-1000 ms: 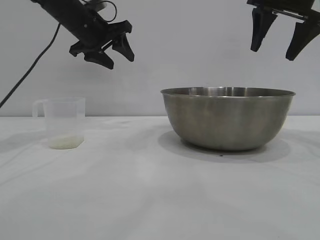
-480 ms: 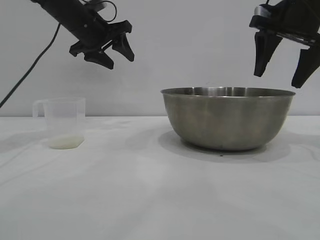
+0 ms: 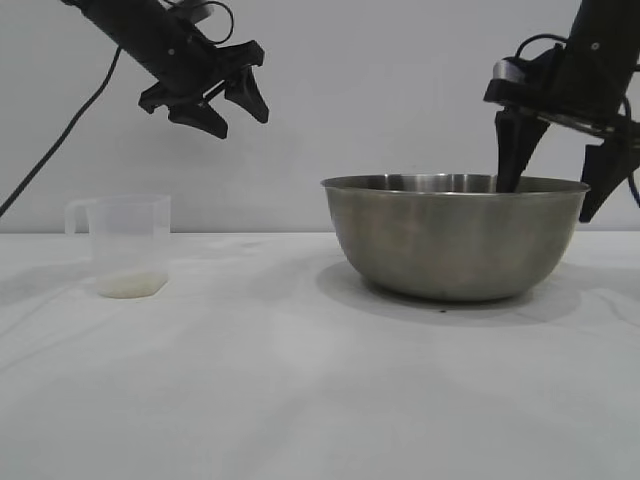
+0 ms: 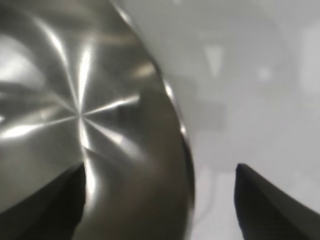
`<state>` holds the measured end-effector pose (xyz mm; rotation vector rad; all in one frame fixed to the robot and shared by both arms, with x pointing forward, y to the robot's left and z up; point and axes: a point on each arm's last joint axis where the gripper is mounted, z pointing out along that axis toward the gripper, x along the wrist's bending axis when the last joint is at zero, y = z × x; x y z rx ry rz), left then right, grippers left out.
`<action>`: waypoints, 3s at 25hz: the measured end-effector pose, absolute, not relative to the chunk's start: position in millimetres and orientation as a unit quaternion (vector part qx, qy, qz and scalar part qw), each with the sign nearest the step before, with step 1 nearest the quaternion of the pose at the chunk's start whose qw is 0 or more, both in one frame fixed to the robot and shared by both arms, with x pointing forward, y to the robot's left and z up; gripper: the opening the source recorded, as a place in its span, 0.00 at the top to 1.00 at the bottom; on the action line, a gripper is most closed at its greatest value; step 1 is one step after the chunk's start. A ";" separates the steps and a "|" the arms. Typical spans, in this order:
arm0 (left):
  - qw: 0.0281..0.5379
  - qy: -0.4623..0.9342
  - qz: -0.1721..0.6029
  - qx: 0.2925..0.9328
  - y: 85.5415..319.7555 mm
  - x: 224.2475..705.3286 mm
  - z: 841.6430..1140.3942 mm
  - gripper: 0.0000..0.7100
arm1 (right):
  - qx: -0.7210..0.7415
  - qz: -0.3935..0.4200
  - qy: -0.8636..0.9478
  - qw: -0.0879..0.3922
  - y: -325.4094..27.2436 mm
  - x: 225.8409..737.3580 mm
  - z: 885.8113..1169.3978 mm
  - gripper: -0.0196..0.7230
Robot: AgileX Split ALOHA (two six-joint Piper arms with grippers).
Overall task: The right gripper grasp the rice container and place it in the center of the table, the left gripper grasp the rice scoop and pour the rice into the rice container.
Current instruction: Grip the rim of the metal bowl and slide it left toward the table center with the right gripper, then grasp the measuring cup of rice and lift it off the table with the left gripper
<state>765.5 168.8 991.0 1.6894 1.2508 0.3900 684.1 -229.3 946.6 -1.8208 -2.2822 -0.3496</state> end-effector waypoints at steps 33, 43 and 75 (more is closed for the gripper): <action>0.487 0.517 0.155 0.687 168.2 765.6 991.7 0.40 | -0.585 -0.124 -0.793 0.111 -188.7 676.7 947.3 0.83; 0.487 0.518 0.154 0.686 168.2 765.6 991.8 0.40 | -0.584 -0.126 -0.795 0.107 -188.9 678.0 949.4 0.24; 0.491 0.516 0.160 0.684 168.7 765.0 997.4 0.40 | -0.579 -0.324 -0.709 -0.239 -288.1 579.3 1085.7 0.30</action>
